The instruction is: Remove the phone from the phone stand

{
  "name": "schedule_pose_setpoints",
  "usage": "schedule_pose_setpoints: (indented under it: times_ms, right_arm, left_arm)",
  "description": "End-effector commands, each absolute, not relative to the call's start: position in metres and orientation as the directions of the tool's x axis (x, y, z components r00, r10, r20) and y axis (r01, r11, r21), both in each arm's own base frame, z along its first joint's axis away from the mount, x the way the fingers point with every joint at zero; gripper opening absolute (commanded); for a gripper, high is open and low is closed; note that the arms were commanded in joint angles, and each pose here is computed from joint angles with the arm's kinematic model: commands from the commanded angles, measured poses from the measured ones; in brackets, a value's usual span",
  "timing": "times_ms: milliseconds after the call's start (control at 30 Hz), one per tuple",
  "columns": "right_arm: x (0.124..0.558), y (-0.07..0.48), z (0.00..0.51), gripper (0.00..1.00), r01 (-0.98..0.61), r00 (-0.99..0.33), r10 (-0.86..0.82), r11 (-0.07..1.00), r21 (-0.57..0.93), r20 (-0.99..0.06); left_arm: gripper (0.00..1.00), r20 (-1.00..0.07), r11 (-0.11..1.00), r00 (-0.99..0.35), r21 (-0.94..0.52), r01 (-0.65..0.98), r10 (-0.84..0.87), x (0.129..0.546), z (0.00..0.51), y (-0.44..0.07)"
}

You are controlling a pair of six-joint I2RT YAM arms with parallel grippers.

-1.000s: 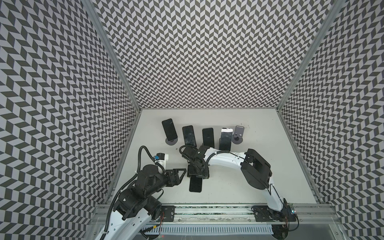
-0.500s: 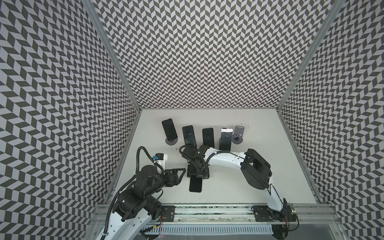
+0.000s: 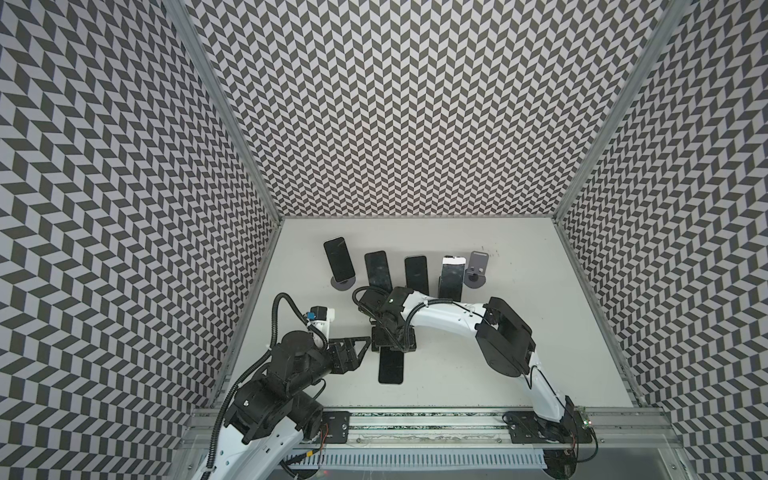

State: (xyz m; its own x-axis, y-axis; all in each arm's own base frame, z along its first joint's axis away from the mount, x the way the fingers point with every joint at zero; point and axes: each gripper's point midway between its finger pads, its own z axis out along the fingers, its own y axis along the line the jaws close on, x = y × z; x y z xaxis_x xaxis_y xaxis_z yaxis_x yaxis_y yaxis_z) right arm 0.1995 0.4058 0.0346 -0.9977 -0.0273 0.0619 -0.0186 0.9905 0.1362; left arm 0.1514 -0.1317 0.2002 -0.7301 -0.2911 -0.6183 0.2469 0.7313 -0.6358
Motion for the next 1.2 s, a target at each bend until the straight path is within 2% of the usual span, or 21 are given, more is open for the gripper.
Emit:
schedule_pose_setpoints:
  times_ms: [0, 267, 800, 1167]
  right_arm:
    - [0.216, 0.399, 0.062, 0.83, -0.044, -0.999, -0.039, 0.989, 0.140, -0.038]
    - [0.216, 0.386, 0.091, 0.84, -0.020, -0.996, -0.002, 0.980, 0.199, -0.088]
    - [0.226, 0.361, 0.154, 0.82, -0.092, -0.946, 0.034, 0.926, 0.367, -0.323]
    - [0.240, 0.329, 0.183, 0.79, -0.158, -0.874, 0.010, 0.940, 0.303, -0.486]
  left_arm:
    - [0.84, -0.677, 0.731, -0.669, -0.618, 0.290, -0.307, 0.151, 0.226, -0.125]
    - [0.84, -0.731, 0.730, -0.618, -0.586, 0.352, -0.289, 0.153, 0.249, -0.126]
    - [0.83, -0.827, 0.695, -0.541, -0.478, 0.536, -0.152, 0.190, 0.301, -0.168]
    - [0.84, -0.911, 0.629, -0.403, -0.363, 0.687, -0.086, 0.203, 0.330, -0.197]
